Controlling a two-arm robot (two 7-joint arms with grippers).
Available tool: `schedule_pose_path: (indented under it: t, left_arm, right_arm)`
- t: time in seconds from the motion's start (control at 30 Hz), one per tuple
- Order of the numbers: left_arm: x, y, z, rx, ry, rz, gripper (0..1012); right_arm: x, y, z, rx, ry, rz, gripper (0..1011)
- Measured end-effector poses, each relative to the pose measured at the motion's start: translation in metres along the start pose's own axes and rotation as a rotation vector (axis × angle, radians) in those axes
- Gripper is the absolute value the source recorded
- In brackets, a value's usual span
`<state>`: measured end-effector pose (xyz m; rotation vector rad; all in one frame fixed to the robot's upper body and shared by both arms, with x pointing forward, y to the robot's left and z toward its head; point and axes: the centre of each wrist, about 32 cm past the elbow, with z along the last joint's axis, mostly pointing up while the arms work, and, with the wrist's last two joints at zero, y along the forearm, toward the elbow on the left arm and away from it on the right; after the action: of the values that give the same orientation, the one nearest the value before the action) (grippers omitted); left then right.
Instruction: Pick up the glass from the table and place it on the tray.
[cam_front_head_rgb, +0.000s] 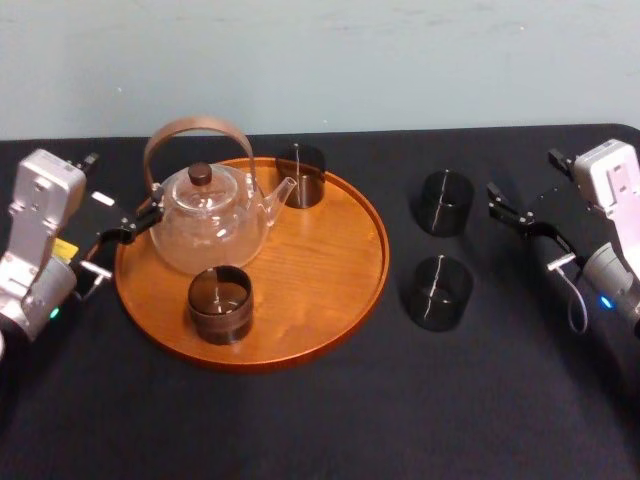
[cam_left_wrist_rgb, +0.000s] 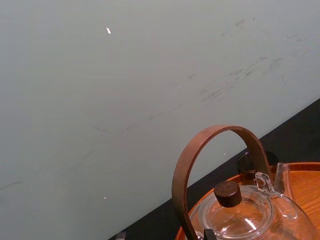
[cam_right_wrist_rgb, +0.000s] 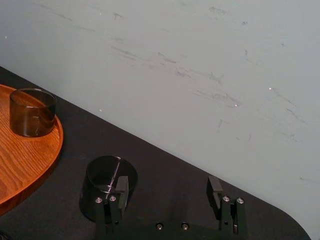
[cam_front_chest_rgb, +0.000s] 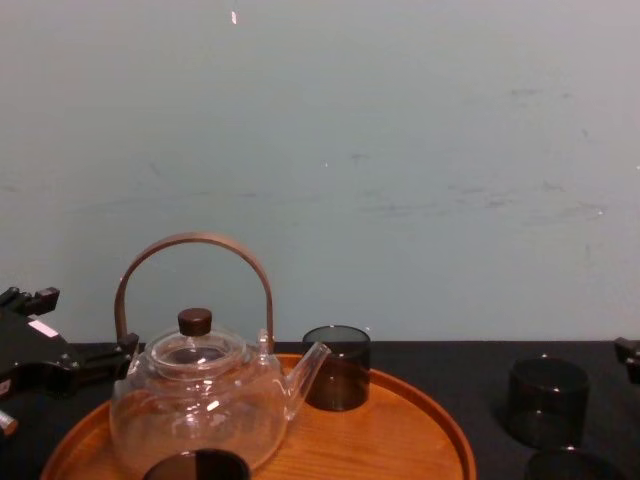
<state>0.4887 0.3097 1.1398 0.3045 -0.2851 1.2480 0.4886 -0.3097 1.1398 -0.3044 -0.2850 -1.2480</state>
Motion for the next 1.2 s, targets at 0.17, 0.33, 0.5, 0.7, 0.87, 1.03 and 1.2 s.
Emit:
schedule_pose_path:
  t: [0.17,0.33,0.5,0.7,0.87,1.03,1.2]
  left_arm:
    - [0.0,0.0,0.0,0.0,0.0,0.0,1010]
    - [0.0,0.0,0.0,0.0,0.0,0.0,1010]
    - [0.0,0.0,0.0,0.0,0.0,0.0,1010]
    - [0.0,0.0,0.0,0.0,0.0,0.0,1009]
    - [0.0,0.0,0.0,0.0,0.0,0.0,1010]
    - [0.0,0.0,0.0,0.0,0.0,0.0,1009]
    - [0.0,0.0,0.0,0.0,0.0,0.0,1010]
  right_arm:
    - [0.0,0.0,0.0,0.0,0.0,0.0,1002]
    - [0.0,0.0,0.0,0.0,0.0,0.0,1002]
    - [0.0,0.0,0.0,0.0,0.0,0.0,1002]
    - [0.0,0.0,0.0,0.0,0.0,0.0,1002]
    - [0.0,0.0,0.0,0.0,0.0,0.0,1002]
    - [0.0,0.0,0.0,0.0,0.0,0.0,1002]
    - [0.0,0.0,0.0,0.0,0.0,0.0,1002]
